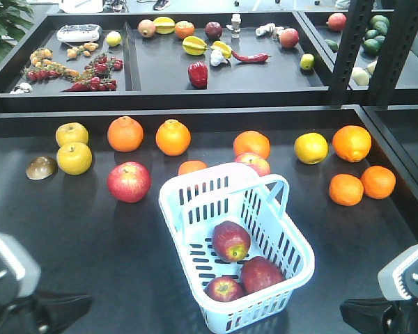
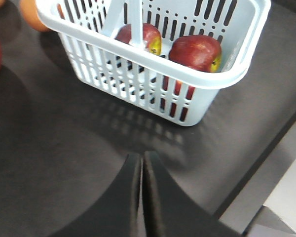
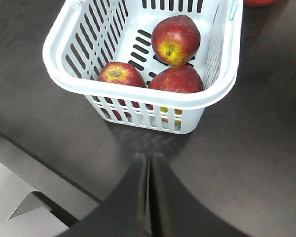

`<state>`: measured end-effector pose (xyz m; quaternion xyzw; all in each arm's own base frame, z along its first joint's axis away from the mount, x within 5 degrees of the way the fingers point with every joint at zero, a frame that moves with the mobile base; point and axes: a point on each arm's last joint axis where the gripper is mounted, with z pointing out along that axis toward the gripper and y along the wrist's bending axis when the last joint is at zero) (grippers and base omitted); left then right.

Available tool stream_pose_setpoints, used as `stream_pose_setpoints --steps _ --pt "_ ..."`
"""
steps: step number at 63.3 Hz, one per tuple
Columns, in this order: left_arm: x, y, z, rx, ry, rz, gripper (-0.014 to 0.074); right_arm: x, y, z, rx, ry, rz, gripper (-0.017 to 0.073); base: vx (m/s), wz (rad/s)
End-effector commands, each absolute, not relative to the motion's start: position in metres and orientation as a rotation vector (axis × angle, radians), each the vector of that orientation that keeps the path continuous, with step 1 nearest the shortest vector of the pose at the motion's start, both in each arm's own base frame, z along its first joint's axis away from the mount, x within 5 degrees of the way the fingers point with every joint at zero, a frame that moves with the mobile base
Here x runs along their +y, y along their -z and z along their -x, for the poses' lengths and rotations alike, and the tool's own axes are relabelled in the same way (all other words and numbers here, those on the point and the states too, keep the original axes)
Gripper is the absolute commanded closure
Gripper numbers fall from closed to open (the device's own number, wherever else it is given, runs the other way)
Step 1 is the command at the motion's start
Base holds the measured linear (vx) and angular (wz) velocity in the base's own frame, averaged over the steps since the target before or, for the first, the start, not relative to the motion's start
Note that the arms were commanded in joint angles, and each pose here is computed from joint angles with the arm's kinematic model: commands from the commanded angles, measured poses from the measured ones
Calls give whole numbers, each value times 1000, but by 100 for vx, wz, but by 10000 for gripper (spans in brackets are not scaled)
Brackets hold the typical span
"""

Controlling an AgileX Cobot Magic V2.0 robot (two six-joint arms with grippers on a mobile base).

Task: Pick three apples into basket with both arms

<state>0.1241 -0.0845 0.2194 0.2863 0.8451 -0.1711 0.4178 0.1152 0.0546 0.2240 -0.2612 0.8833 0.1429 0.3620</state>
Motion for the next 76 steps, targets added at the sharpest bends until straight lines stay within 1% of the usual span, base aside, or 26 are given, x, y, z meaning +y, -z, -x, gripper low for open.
stream_pose_setpoints --steps 1,8,18,20,24,29,34,57,66,76 --pt "-76 -231 -121 2027 398 -593 600 54 -235 -121 2216 -355 631 564 0 0" --pt "-61 -219 -105 1976 415 -433 600 54 -235 -121 2216 -355 632 564 0 0" --pt "-41 -179 -78 1917 474 -244 600 54 -235 -121 2216 -355 632 564 0 0" --pt "-41 -180 -74 1919 488 -265 600 54 -235 -121 2216 -355 632 564 0 0" --pt "-39 -187 -70 1866 442 -345 600 55 -235 -121 2217 -358 632 564 0 0" --pt "-34 -192 -66 1752 379 -359 600 54 -235 -120 2218 -356 635 564 0 0" --pt "-28 -195 -64 1698 301 -358 600 55 -234 -120 2220 -358 637 564 0 0" --pt "-1 -207 -54 1523 6 -13 600 55 -234 -120 2221 -359 638 564 0 0" --pt "4 -205 -54 1547 20 145 600 55 -234 -120 2226 -363 642 564 0 0" --pt "4 -198 -54 1614 37 184 600 55 -234 -120 2226 -363 642 564 0 0"
